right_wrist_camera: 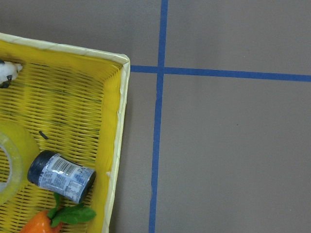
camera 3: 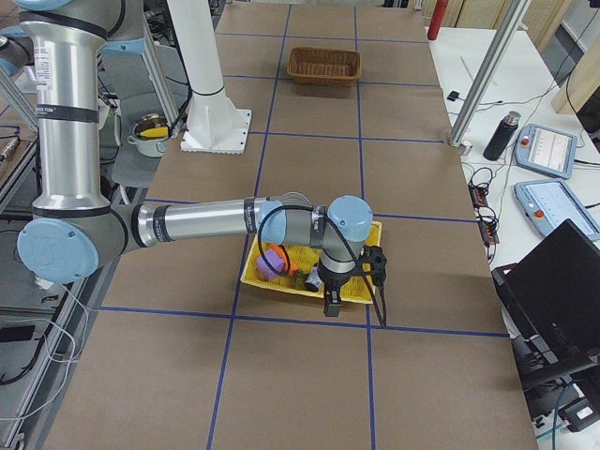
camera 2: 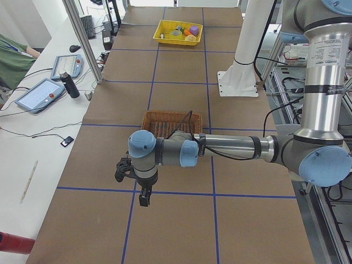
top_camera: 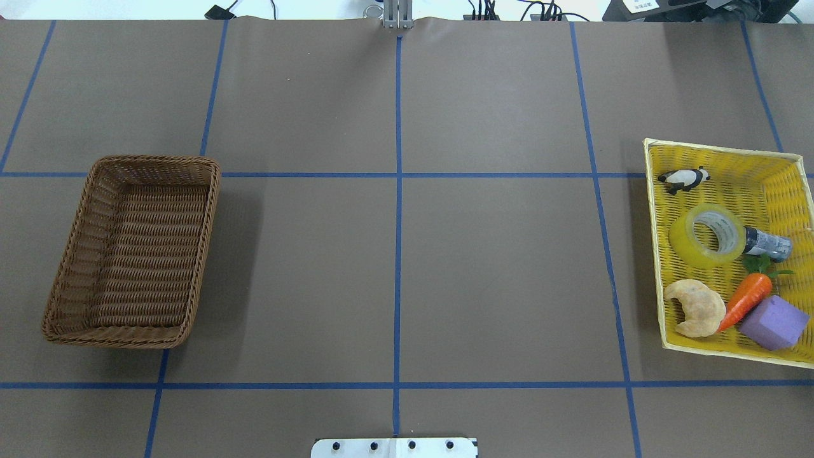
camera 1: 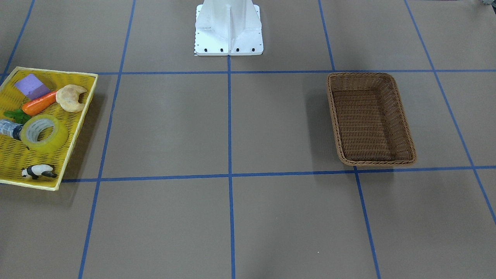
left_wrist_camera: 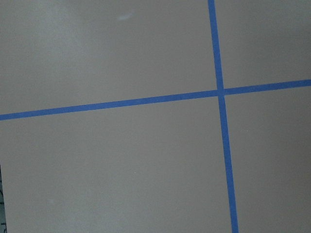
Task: Move tape to another basket
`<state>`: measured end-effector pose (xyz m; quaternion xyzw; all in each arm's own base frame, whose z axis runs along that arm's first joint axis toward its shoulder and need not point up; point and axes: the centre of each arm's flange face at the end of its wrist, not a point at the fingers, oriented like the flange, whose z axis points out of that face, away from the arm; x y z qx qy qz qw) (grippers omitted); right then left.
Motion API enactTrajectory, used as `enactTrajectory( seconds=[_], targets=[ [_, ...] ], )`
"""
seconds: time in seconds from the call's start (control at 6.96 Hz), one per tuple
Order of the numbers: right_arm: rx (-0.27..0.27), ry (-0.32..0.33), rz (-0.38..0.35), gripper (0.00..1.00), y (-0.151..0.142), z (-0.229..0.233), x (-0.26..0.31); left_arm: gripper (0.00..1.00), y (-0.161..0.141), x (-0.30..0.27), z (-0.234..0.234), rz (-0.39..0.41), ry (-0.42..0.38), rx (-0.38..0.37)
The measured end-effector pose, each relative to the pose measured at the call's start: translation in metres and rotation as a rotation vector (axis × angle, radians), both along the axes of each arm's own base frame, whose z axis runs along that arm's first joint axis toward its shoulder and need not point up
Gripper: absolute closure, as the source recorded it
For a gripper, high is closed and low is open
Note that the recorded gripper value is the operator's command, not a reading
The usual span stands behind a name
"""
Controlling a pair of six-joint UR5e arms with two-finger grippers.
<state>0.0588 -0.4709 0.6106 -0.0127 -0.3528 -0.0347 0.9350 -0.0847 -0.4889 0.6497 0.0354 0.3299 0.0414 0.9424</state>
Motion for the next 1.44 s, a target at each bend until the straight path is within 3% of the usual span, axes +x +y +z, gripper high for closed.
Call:
enactTrajectory(
  seconds=[1.44],
  targets=[
    [0.018, 0.006, 0.009, 0.00, 0.0016, -0.0106, 0.0019, 0.02, -0.0010, 0.0001, -0.0033, -0.005, -0.003, 0.002]
  ],
)
